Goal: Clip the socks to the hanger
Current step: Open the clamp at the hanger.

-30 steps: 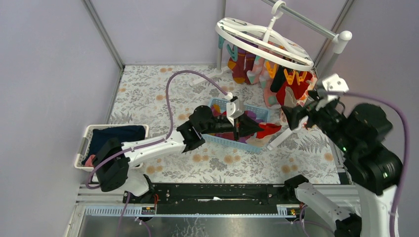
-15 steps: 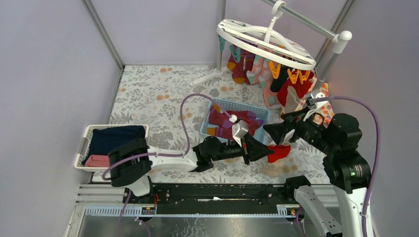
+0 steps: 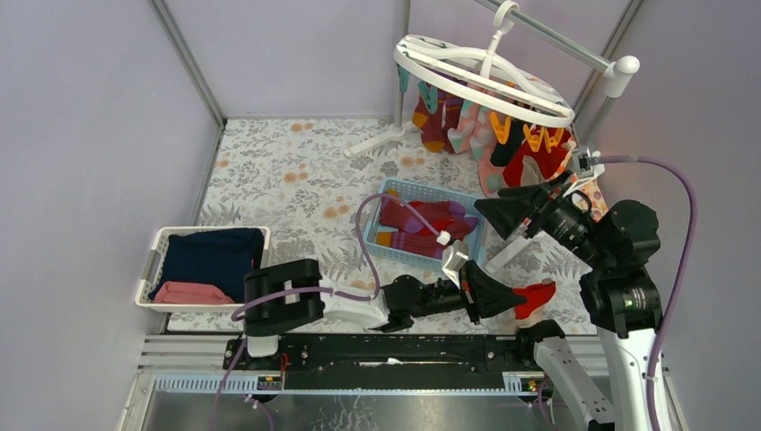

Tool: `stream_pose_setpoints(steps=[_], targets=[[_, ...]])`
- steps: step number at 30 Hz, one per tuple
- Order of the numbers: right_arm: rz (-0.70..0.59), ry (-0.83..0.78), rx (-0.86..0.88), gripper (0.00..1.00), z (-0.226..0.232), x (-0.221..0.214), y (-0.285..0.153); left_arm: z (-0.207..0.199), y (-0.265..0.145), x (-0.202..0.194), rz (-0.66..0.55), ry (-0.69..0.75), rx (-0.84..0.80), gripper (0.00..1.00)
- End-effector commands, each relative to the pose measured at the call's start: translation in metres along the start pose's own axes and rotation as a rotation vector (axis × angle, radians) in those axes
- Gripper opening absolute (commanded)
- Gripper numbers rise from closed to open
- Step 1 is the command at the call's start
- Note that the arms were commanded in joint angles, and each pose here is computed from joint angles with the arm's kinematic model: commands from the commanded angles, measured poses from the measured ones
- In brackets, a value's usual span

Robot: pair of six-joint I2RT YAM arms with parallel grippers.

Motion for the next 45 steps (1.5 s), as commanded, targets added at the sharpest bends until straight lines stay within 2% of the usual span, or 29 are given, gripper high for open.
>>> stream_pose_setpoints(steps=[1,9,12,15,18,21,31,45], targets=[[-0.049,0.005,0.060,1.00,0.006,0.005,-0.001,-0.018,0.012,0.026,-0.158,-0.023,-0.108,0.00],[-0.054,0.021,0.050,1.00,0.004,0.002,-0.004,-0.020,0.012,0.021,-0.175,-0.031,-0.133,0.00],[-0.082,0.001,0.111,1.00,0.011,0.002,-0.006,-0.022,0.011,0.023,-0.181,-0.014,-0.137,0.00],[-0.142,0.035,0.015,1.00,0.011,0.007,-0.014,-0.026,0.011,0.028,-0.185,-0.033,-0.139,0.00],[-0.156,-0.002,0.068,1.00,0.016,0.004,-0.018,-0.025,0.010,0.027,-0.188,-0.044,-0.138,0.00],[-0.177,0.030,0.000,1.00,0.011,0.004,-0.020,-0.021,0.009,0.027,-0.198,-0.086,-0.120,0.00],[-0.109,0.040,0.036,1.00,0.008,0.010,-0.004,-0.016,0.010,0.033,-0.208,-0.102,-0.121,0.00],[-0.200,0.075,0.054,1.00,0.001,-0.007,-0.011,-0.017,-0.002,0.036,-0.162,-0.061,-0.111,0.00]])
Point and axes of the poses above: each gripper's point midway between its finger pads, its own y axis out along the fingers, its own z axis along the line the jaws close on, x = y × z, the point moved 8 cm from there along -y, back along the fingers, and after that the axes turned 3 degrees about y, right-handed, at the moved point
